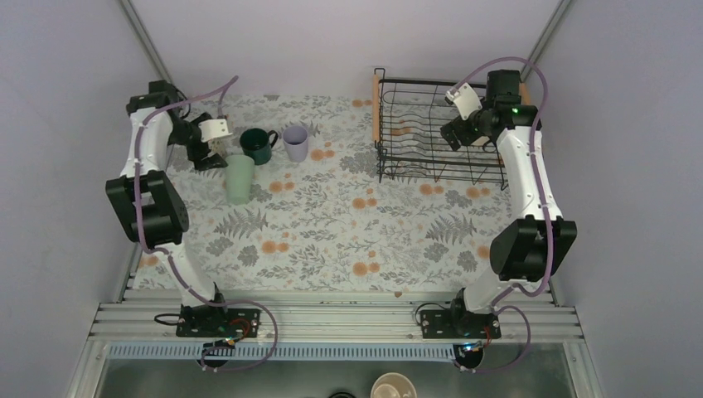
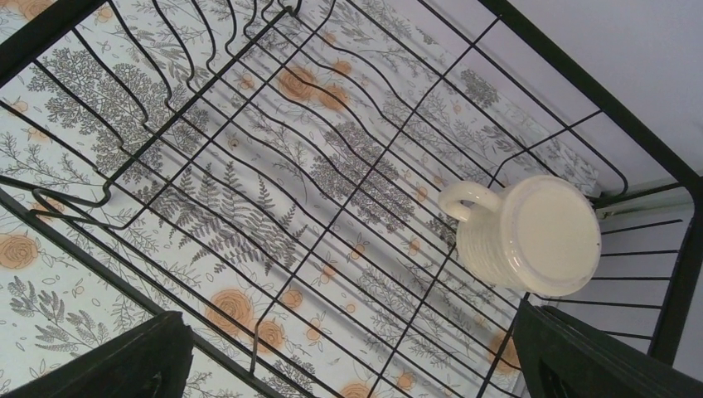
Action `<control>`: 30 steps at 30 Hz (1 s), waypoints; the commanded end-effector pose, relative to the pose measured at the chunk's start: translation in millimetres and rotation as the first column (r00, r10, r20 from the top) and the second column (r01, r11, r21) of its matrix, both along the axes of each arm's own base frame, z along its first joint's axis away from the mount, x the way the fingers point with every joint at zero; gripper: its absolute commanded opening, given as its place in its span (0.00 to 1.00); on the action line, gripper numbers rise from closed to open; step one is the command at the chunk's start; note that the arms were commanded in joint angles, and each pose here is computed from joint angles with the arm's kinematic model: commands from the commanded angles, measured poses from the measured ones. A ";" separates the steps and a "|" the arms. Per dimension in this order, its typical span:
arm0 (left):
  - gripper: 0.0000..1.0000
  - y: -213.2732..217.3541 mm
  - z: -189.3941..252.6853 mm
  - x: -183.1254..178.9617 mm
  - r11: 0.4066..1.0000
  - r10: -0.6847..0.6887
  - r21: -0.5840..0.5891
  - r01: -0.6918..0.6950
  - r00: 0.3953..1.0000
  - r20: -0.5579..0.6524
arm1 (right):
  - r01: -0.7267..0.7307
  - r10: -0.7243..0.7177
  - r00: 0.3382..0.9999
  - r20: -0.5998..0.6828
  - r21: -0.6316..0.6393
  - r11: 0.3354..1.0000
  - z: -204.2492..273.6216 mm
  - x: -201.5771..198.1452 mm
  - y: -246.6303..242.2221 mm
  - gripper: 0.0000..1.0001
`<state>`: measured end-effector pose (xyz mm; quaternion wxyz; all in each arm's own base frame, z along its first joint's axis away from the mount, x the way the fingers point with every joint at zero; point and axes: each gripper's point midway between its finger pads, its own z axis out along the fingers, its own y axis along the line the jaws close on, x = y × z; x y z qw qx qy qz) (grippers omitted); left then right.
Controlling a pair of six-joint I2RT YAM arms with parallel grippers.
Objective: Unload the cups from the dish rack
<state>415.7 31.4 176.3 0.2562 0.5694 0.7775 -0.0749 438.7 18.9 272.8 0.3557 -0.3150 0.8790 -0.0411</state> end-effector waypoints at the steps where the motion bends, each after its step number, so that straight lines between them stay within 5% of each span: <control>1: 0.99 -27.1 -11.6 17.9 0.996 -0.088 -0.015 0.088 0.996 0.011 | -0.015 0.015 1.000 0.007 0.011 1.000 0.4 4.4 1.3 1.00; 7: 0.97 -42.7 -50.7 37.9 0.993 -0.119 -0.022 0.117 0.984 -0.134 | -0.011 0.011 1.000 -0.015 -0.009 1.000 -11.4 2.8 -1.9 1.00; 19: 0.95 -55.5 -94.5 43.9 0.990 -0.139 -0.027 0.136 0.963 -0.230 | -0.005 0.005 0.998 -0.056 -0.003 1.000 -33.4 11.6 -2.0 1.00; 30: 0.96 -65.6 -27.2 53.5 0.985 -0.169 -0.033 0.168 0.984 -0.054 | -0.012 0.014 0.997 -0.072 0.029 1.000 -35.9 18.9 2.5 1.00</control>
